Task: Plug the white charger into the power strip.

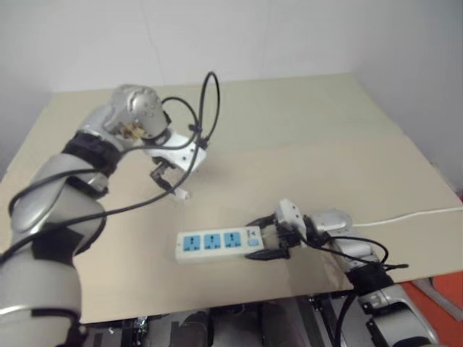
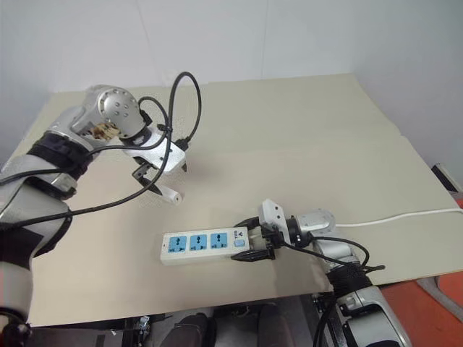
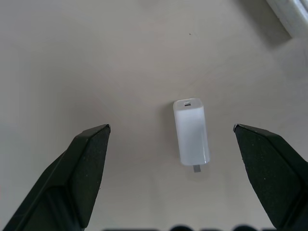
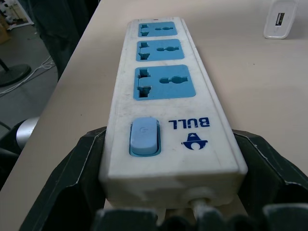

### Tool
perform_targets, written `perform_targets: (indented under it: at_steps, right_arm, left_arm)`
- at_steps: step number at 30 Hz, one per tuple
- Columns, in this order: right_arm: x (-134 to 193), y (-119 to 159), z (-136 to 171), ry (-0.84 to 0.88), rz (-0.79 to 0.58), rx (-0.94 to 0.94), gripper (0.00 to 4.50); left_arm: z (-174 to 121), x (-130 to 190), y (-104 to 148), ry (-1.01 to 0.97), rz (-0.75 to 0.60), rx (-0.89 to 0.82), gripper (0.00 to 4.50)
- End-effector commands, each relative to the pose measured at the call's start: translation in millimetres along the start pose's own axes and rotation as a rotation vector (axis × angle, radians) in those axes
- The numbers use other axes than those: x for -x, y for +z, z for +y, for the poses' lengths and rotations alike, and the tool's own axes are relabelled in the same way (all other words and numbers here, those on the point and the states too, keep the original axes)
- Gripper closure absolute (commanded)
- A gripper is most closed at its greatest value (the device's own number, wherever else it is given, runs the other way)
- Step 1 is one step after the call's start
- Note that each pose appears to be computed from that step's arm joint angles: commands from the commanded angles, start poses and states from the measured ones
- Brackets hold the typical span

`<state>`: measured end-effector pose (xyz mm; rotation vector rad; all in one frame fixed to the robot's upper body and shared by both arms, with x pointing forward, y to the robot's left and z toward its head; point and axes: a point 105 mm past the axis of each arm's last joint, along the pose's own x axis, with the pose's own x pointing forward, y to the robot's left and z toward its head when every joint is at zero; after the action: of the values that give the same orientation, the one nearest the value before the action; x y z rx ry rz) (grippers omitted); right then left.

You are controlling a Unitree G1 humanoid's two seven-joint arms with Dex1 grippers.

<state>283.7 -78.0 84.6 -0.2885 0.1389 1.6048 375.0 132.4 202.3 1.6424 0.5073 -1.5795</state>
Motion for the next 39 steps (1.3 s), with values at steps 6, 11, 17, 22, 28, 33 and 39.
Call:
perform_targets:
  at_steps: [6, 11, 17, 22, 28, 33, 39]
  right_arm:
    - [-3, -7, 8, -0.002, 0.020, -0.042, 1.06]
    - [-6, -9, 7, -0.017, 0.022, -0.057, 1.06]
    - [-8, -9, 9, -0.021, 0.019, -0.061, 1.06]
    - [-9, -10, 10, -0.032, 0.020, -0.070, 1.06]
    - [-8, -11, 11, -0.045, 0.023, -0.077, 1.06]
    - [-8, -12, 12, -0.052, 0.023, -0.083, 1.06]
    - [-8, -13, 12, -0.059, 0.025, -0.086, 1.06]
  left_arm:
    - [-8, -10, 1, -0.064, 0.036, -0.079, 0.00]
    - [-15, -23, 7, -0.105, 0.034, -0.091, 0.00]
    - [-17, -32, 3, -0.127, 0.095, -0.086, 0.00]
    - [-11, -37, 3, -0.108, 0.119, -0.081, 0.00]
    - [-6, -44, 1, -0.092, 0.145, -0.082, 0.00]
    - [-3, -48, -3, -0.083, 0.170, -0.076, 0.00]
    - [1, -54, -2, -0.075, 0.167, -0.060, 0.00]
